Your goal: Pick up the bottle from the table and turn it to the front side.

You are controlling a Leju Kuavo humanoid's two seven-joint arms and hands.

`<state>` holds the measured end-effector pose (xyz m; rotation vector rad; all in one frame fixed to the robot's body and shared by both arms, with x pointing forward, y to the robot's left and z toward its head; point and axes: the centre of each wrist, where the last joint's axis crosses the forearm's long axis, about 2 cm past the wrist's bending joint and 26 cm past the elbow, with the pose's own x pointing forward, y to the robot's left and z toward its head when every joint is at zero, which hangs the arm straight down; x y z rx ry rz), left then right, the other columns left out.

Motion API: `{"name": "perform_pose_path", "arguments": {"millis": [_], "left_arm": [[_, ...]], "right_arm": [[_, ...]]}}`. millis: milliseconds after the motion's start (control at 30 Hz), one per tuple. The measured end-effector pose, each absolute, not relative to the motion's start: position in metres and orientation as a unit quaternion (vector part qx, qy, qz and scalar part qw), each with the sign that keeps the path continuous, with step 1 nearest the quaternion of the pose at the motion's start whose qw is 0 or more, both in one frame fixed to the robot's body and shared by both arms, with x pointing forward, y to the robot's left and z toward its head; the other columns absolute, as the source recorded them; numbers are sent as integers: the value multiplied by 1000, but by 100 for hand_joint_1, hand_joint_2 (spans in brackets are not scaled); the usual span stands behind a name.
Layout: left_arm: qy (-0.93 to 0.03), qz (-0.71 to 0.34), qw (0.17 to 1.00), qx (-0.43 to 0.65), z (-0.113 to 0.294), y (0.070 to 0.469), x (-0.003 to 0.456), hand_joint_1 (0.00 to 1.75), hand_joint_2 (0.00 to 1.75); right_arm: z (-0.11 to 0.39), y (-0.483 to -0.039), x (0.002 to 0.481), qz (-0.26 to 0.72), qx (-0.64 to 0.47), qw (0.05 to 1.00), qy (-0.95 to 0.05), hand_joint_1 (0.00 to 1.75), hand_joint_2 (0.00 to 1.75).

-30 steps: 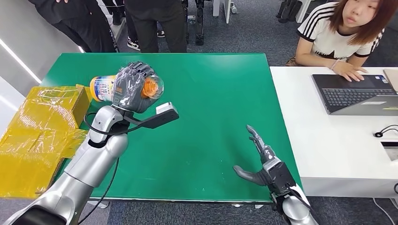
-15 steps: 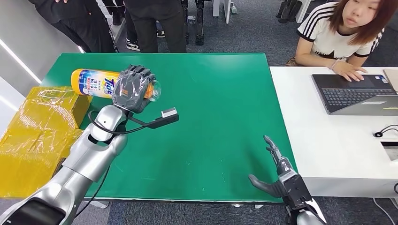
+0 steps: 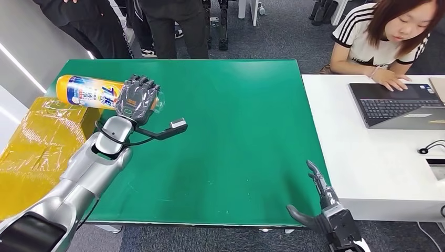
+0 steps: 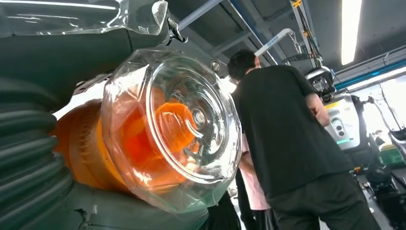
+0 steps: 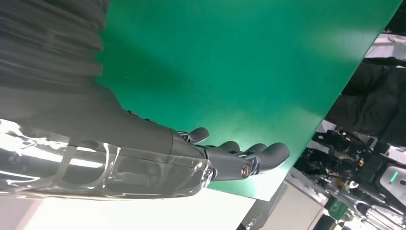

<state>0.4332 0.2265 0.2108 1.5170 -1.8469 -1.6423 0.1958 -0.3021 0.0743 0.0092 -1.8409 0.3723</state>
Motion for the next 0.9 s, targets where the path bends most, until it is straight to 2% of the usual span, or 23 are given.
{"name": "perform_pose_path", "arguments": {"millis": [200,633,900], "left_arm": [[-592,-580,141,541,203,241,433,175,175],[-459,-631,223,585,160,314,417,175,175],[-447,-658,253,551,128,335,396,175,175]], "right_arm": [[74,-304,189,157,-1,594,-789,0,175],[74,-307,169,157,-21,599,-785,0,175],[77,-307,164,158,-22,599,-785,0,175]]}}
